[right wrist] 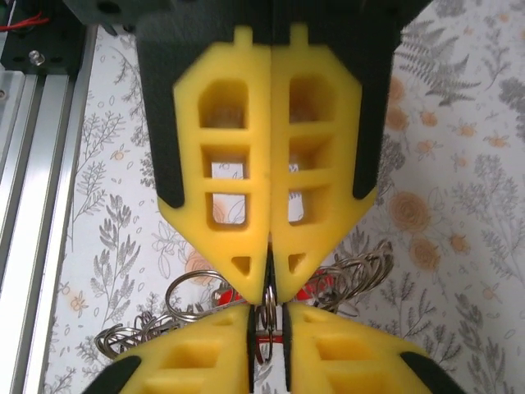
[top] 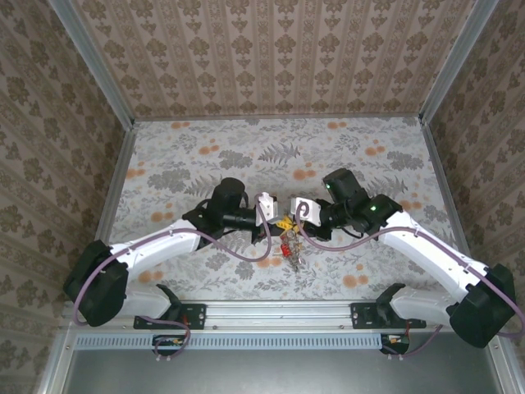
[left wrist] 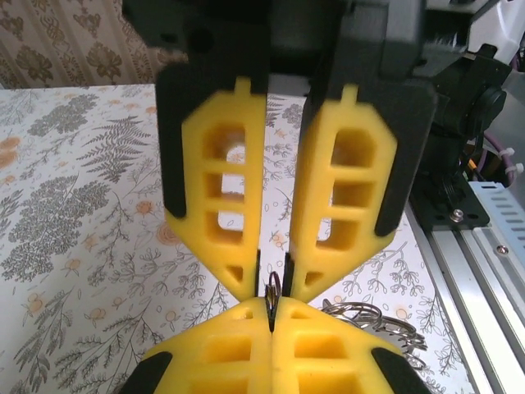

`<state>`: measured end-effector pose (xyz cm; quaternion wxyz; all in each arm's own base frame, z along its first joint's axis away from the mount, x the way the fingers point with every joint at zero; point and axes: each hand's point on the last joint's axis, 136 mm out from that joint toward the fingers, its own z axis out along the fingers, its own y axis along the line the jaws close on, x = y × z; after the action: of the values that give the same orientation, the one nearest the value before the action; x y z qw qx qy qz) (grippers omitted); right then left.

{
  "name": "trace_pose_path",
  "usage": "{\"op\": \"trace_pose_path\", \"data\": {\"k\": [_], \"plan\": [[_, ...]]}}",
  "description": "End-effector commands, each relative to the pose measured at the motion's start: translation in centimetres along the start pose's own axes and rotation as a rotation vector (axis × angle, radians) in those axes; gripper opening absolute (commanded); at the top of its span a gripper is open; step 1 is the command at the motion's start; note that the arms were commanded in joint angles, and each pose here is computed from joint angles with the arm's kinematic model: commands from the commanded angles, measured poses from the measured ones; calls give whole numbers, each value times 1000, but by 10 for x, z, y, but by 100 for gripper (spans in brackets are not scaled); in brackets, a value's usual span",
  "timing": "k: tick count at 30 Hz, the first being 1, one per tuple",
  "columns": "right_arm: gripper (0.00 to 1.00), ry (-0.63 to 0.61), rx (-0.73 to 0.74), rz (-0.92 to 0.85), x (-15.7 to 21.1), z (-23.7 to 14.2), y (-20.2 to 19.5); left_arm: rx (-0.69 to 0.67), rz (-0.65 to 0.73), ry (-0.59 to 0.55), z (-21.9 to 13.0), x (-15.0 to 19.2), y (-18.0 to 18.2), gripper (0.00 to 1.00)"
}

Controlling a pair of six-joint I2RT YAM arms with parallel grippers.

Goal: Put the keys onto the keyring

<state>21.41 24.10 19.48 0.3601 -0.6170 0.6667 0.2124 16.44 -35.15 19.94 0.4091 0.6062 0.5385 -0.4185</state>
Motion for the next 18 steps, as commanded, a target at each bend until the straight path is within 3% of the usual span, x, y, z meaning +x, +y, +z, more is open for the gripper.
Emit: {"op": "trace_pose_path", "data": {"k": [1,12,18], "plan": [[26,-87,20,19,-11,-12,-1,2,36,-84,-7,-20,-3,0],[31,-119,-65,93,-11,-9,9,-33,57,-193,-19,-34,-1,0],[27,-110,-63,110,-9,-1,3,-33,65,-220,-20,-37,-2,0]]}}
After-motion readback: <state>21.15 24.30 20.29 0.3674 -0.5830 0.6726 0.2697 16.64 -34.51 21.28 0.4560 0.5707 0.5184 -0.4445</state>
